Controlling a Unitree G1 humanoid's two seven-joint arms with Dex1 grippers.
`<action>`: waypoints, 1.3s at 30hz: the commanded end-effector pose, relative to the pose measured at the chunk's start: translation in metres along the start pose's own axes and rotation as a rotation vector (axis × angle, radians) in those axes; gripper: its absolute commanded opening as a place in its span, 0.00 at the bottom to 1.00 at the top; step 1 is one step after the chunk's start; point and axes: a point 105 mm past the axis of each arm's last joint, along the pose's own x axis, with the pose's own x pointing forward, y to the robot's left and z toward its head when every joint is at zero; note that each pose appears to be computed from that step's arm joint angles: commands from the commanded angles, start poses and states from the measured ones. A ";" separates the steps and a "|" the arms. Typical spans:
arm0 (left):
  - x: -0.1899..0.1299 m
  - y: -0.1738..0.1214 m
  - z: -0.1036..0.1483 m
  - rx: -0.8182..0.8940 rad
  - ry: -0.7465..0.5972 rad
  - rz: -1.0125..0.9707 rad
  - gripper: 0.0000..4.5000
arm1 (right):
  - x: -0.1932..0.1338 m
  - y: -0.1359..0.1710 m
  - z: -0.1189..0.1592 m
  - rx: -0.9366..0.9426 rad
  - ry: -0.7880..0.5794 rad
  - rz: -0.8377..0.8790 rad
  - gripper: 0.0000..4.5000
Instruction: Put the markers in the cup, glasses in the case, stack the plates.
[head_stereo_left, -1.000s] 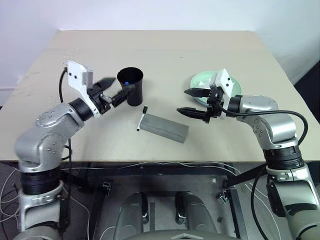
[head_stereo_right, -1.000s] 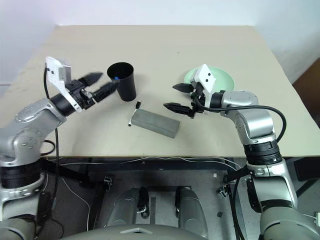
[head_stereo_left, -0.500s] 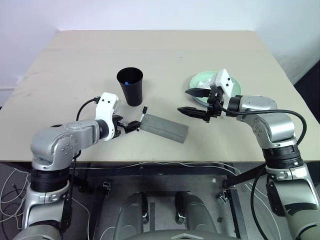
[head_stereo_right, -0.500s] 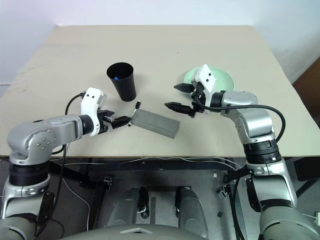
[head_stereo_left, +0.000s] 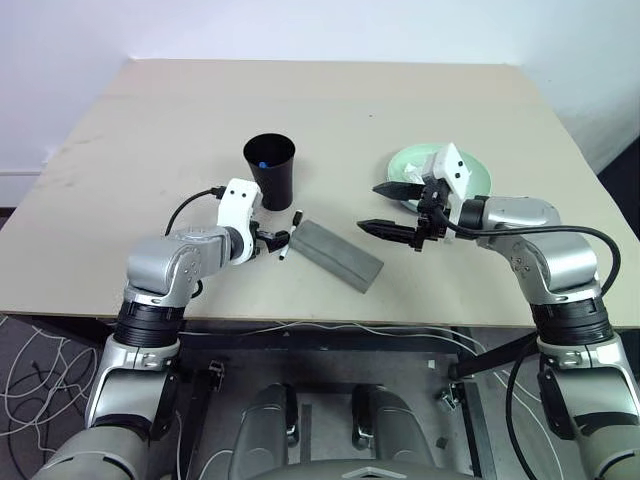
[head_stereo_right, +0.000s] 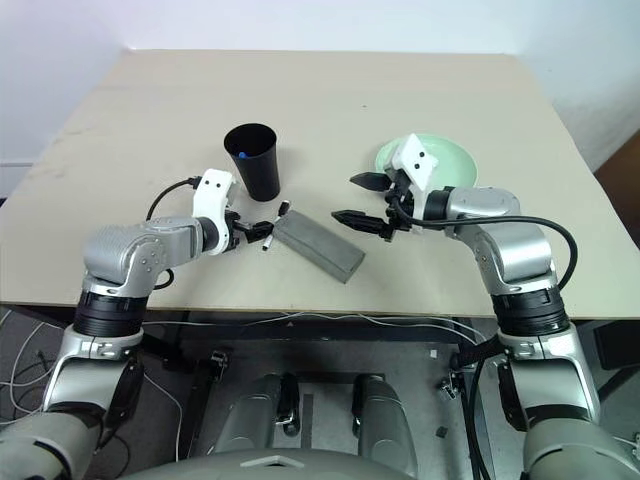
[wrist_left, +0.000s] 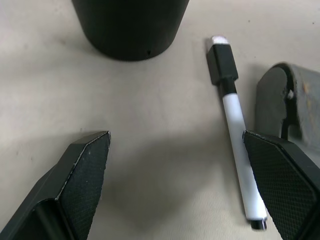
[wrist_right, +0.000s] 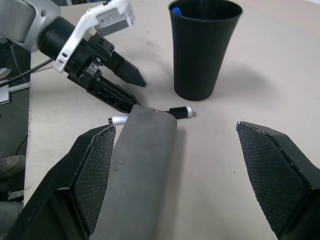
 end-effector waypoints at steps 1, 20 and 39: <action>0.002 -0.007 0.003 0.029 -0.015 -0.025 0.98 | -0.008 0.000 0.016 -0.047 -0.048 -0.017 0.91; 0.005 -0.026 0.007 0.127 0.038 -0.060 0.65 | -0.004 -0.006 0.016 -0.048 -0.043 -0.048 0.91; -0.011 -0.019 0.020 0.305 -0.090 -0.056 0.00 | 0.001 -0.007 0.017 -0.048 -0.054 -0.045 0.91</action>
